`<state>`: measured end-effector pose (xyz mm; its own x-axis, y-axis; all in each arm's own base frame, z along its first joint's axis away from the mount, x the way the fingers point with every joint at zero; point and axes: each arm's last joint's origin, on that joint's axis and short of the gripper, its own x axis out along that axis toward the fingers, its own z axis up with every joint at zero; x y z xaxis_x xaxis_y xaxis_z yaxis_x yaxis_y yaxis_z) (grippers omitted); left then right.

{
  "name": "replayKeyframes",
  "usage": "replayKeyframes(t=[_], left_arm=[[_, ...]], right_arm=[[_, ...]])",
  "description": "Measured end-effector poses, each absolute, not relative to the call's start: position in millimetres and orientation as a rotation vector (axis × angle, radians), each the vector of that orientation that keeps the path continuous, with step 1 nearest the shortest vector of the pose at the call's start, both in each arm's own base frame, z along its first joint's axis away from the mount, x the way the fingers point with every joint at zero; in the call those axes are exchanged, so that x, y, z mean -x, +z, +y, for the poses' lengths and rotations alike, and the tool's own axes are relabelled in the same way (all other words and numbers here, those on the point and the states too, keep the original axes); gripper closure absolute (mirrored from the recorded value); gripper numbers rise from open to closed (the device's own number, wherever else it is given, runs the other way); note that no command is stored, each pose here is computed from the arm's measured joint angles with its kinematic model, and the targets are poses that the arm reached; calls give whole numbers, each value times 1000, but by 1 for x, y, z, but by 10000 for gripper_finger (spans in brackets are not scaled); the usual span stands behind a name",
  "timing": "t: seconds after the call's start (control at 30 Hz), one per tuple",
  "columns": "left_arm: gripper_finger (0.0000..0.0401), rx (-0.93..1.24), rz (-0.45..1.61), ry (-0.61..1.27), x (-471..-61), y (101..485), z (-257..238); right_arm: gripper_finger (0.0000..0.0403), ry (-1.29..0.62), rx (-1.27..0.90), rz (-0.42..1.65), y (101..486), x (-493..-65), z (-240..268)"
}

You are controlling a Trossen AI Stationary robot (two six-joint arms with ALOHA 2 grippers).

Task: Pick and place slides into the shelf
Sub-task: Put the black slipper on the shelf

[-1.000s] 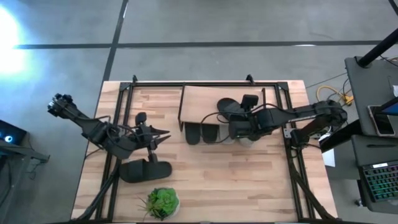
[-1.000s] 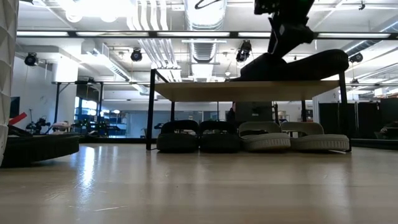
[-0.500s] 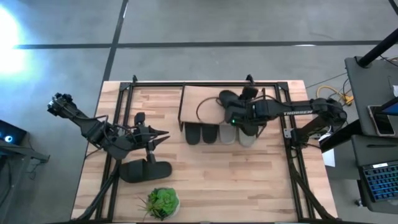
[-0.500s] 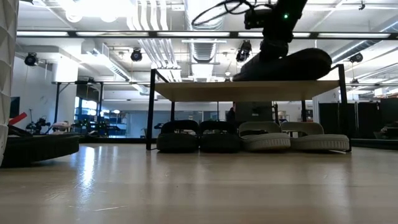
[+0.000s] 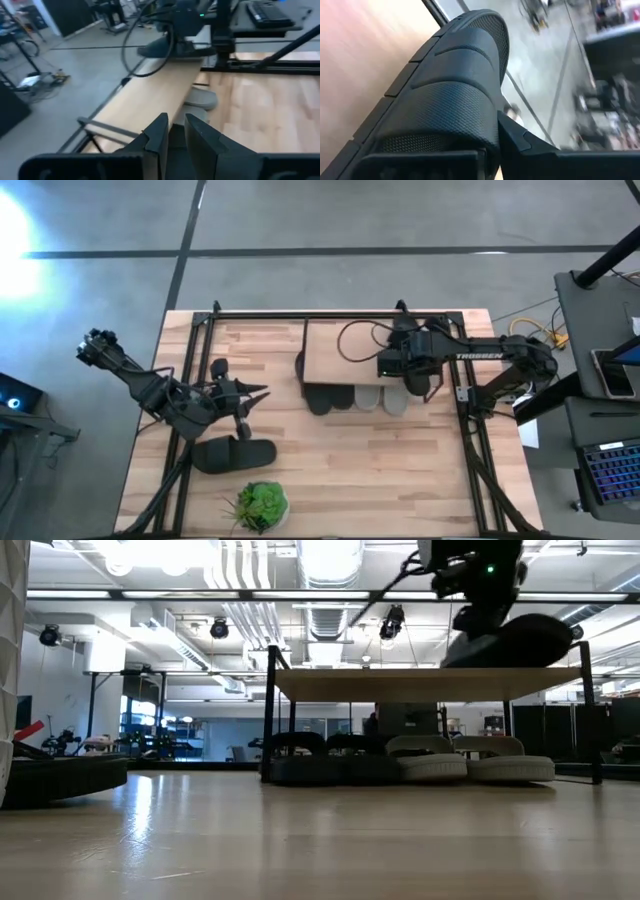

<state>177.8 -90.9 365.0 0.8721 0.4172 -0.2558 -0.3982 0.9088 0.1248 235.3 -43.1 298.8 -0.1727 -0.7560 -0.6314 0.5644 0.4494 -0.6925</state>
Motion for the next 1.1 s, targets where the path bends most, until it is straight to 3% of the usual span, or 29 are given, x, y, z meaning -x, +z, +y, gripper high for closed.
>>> replayKeyframes(t=[0.37,0.73,0.97,1.1], left_arm=[[351,-92,283,466,-173,365,-87],[351,-98,284,434,-171,364,-93],[351,-100,283,413,-169,364,-96],[351,-100,283,405,-168,364,-97]], right_arm=[[381,-1150,161,1316,296,-243,-40],[291,-1185,78,1260,292,-255,-50],[240,-1085,-76,1322,296,-256,-48],[224,-1061,-46,1335,301,-255,-42]])
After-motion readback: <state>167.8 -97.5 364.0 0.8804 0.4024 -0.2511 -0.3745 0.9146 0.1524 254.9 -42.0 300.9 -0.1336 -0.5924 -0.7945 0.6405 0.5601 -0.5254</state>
